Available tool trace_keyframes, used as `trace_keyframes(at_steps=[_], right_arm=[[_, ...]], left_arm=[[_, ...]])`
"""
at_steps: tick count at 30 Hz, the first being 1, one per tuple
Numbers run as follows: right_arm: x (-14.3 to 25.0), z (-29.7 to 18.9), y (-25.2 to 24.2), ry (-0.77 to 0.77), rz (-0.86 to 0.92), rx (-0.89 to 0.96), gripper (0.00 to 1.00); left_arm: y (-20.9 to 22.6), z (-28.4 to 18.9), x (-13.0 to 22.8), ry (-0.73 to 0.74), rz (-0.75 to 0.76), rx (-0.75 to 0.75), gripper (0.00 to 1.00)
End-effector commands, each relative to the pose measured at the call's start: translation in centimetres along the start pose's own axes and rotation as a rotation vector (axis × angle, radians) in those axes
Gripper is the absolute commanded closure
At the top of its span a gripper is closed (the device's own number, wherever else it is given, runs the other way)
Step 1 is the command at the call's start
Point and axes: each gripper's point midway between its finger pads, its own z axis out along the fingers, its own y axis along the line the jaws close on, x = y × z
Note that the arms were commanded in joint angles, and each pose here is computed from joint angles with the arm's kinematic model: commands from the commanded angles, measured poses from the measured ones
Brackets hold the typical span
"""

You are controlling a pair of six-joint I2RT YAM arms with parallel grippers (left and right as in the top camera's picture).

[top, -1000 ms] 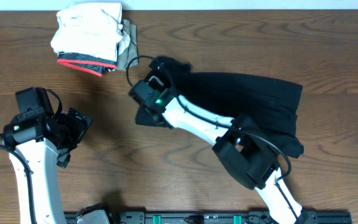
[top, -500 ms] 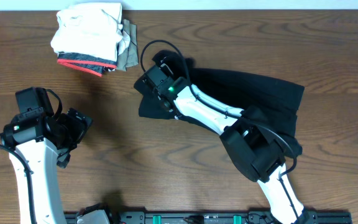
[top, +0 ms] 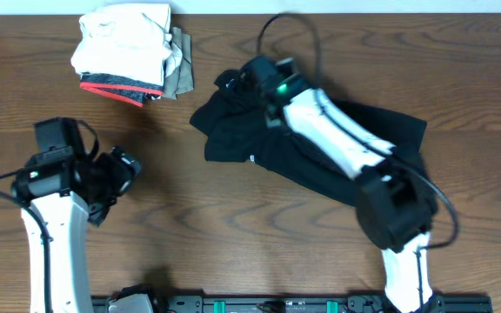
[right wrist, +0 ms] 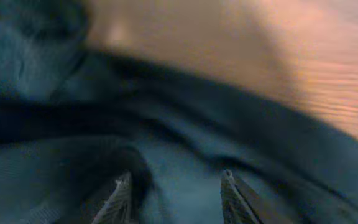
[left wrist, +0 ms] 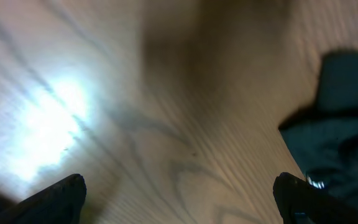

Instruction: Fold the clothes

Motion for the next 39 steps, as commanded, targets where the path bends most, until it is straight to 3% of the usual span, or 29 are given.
trace_keyframes(at_steps=[1, 2, 4, 5, 10, 15, 20, 26, 31, 39], right_arm=[[-3.5, -5.5, -2.0, -0.122, 0.117, -0.039, 0.52], [-3.8, -6.3, -2.3, -0.136, 0.126, -0.045, 0.48], [-4.4, -7.9, -2.7, -0.162, 0.146, -0.08, 0.26], [-4.7, -8.6, -2.6, -0.17, 0.154, -0.11, 0.19], [-3.6, -10.6, 1.0, -0.112, 0.056, -0.36, 0.16], [-1.4, -10.7, 3.2, -0.011, 0.018, -0.477, 0.47], [-1.0, -10.6, 3.0, 0.022, 0.081, -0.471, 0.49], [-0.3, -10.8, 3.4, 0.058, 0.085, -0.501, 0.63], [2.2, -10.5, 2.6, 0.162, 0.088, -0.461, 0.91], [6.1, -10.8, 1.5, 0.328, 0.132, -0.385, 0.98]], left_arm=[[-2.7, 0.3, 1.7, 0.043, 0.132, 0.072, 0.02], [-3.5, 0.3, 2.1, 0.048, 0.166, 0.092, 0.02], [-5.3, 0.4, 3.1, 0.049, 0.239, 0.126, 0.02], [-6.3, 0.5, 3.7, 0.046, 0.28, 0.144, 0.02], [-10.1, 1.2, 6.0, 0.052, 0.387, 0.211, 0.02], [-12.2, 4.3, 7.1, 0.085, 0.441, 0.194, 0.02], [-13.3, 9.0, 7.8, 0.15, 0.484, 0.154, 0.02], [-14.6, 13.0, 7.7, 0.161, 0.552, 0.17, 0.3], [-15.8, 14.1, 7.2, 0.135, 0.6, 0.21, 0.51], [-18.0, 13.9, 7.4, 0.083, 0.678, 0.278, 0.7]])
